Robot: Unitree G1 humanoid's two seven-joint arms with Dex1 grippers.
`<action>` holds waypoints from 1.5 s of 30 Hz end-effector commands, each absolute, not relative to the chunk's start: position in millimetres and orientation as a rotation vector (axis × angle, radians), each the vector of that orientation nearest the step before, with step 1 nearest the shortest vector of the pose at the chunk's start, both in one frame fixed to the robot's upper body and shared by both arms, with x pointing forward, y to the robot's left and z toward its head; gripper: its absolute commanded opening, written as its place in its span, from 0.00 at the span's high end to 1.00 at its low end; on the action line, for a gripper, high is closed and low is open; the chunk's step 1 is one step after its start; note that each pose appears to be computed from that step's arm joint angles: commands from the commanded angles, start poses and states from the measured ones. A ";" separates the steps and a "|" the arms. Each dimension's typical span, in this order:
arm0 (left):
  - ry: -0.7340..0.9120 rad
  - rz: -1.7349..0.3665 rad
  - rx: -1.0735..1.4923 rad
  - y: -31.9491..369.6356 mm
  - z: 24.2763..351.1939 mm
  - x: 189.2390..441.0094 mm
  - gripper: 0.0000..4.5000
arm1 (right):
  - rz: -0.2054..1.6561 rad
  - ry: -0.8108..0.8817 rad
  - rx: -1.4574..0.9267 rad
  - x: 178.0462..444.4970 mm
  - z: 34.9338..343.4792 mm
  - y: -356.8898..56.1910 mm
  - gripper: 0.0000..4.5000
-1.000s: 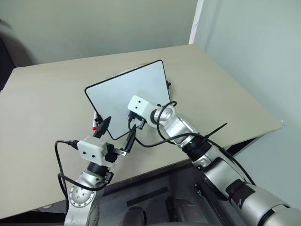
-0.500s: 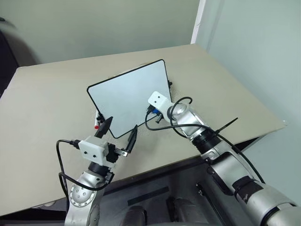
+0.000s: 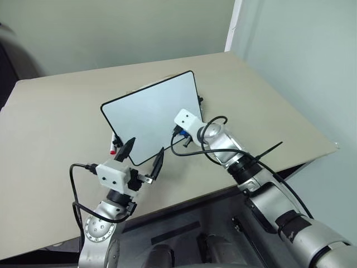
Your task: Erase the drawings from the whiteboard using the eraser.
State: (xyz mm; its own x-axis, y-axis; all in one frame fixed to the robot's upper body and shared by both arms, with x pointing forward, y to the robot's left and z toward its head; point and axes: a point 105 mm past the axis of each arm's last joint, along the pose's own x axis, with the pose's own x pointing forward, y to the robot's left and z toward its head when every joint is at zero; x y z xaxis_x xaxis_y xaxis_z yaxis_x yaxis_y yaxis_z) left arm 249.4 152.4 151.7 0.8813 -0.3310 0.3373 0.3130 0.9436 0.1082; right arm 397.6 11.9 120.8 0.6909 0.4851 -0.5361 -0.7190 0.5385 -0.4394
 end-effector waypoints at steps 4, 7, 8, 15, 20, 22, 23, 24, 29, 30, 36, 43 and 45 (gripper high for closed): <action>-0.400 -0.336 0.054 150.5 160.2 246.8 0.00 | 0.843 0.230 -0.713 382.5 144.4 50.8 0.89; -0.401 -0.333 0.054 151.1 160.3 246.8 0.00 | 0.885 0.201 -0.711 375.7 148.1 61.5 0.89; -0.401 -0.332 0.054 151.5 160.4 246.9 0.00 | 0.894 0.193 -0.708 374.1 149.3 63.4 0.89; -0.404 -0.332 0.058 152.9 162.2 244.7 0.00 | 0.814 0.201 -0.626 387.8 159.2 26.2 0.89; -0.400 -0.342 0.060 151.3 161.3 245.3 0.00 | 0.727 0.220 -0.590 394.9 166.8 -9.7 0.89; -0.401 -0.346 0.061 150.9 161.3 245.6 0.00 | 0.683 0.235 -0.574 396.8 168.5 -26.6 0.89; -0.401 -0.347 0.062 150.8 161.4 245.7 0.00 | 0.658 0.245 -0.549 397.1 169.6 -36.1 0.89; -0.401 -0.348 0.062 150.8 161.4 245.8 0.00 | 0.641 0.252 -0.532 396.9 170.4 -42.3 0.89; -0.403 -0.351 0.069 152.9 162.1 247.6 0.00 | 0.547 0.333 -0.346 391.4 171.6 -87.4 0.89; -0.403 -0.352 0.070 153.3 162.3 247.7 0.00 | 0.533 0.358 -0.297 388.8 169.5 -98.2 0.89; -0.404 -0.349 0.080 158.5 165.1 245.4 0.00 | 0.431 0.479 -0.193 378.6 147.0 -142.1 0.89; -0.401 -0.327 0.079 168.1 168.0 241.8 0.00 | 0.372 0.551 -0.226 378.6 125.8 -148.7 0.70; -0.400 -0.324 0.080 170.8 169.1 241.1 0.00 | 0.379 0.546 -0.225 380.0 127.7 -144.0 0.55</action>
State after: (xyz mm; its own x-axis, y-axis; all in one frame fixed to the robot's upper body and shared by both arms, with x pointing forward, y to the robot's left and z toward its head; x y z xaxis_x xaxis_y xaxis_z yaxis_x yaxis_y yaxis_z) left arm 246.2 170.8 154.1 0.8916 -0.3170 0.3233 0.2925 0.9483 0.1231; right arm 376.2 -148.1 115.6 0.7644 0.2871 -0.5773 -0.4064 0.9096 -0.0858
